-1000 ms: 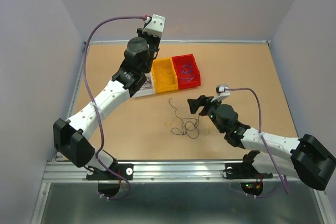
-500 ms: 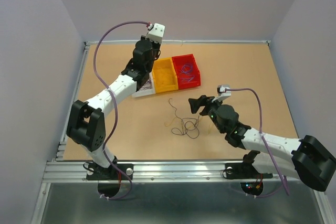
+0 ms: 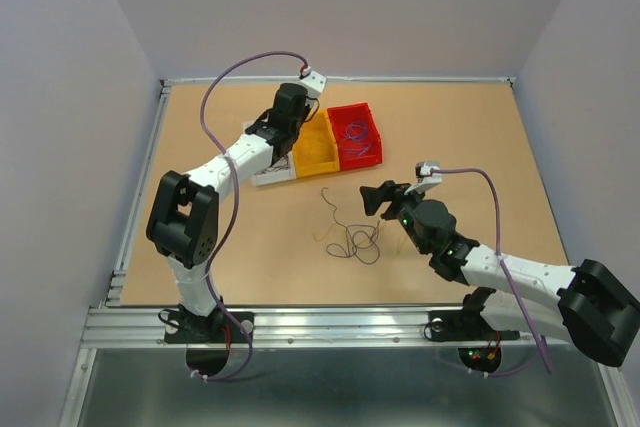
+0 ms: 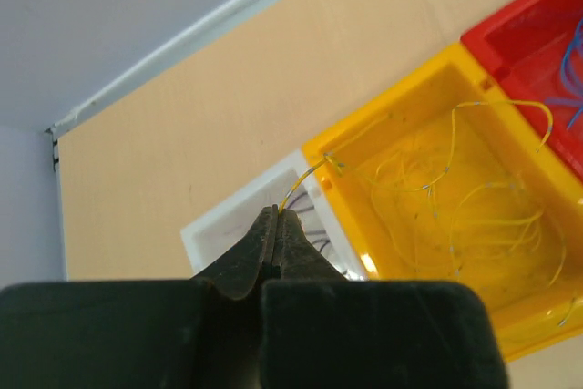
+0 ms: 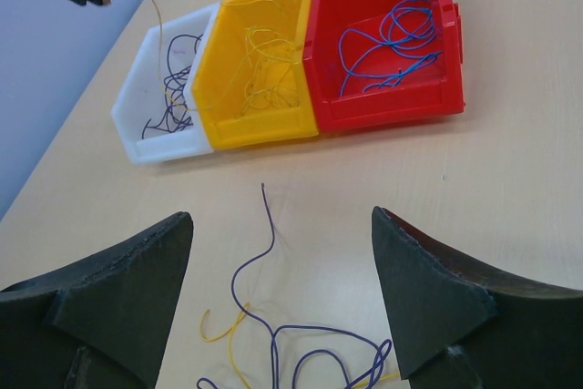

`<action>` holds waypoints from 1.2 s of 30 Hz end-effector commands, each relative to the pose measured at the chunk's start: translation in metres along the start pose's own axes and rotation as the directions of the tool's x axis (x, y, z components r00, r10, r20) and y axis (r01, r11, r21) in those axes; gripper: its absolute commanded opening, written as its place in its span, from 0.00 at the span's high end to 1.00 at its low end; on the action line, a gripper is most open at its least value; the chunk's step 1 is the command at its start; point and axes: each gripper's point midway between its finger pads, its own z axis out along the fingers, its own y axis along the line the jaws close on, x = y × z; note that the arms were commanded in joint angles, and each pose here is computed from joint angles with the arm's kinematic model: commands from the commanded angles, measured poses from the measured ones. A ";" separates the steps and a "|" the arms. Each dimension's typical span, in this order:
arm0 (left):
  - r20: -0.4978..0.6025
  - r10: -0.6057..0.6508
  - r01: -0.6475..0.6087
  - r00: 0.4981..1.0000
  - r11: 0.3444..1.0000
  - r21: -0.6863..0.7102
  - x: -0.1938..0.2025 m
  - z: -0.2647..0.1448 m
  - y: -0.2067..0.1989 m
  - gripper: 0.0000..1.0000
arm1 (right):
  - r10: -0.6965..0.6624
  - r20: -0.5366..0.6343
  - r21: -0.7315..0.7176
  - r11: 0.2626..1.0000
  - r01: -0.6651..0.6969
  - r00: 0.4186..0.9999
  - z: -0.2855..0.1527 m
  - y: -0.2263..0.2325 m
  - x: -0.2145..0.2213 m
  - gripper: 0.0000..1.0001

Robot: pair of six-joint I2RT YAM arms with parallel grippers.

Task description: Untangle the cables

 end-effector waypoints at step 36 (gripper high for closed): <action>-0.374 0.021 0.110 0.927 0.940 0.324 0.109 0.069 -0.109 0.87 | 0.004 0.057 0.001 1.000 -0.004 0.998 -0.002 0.000 -0.014 0.16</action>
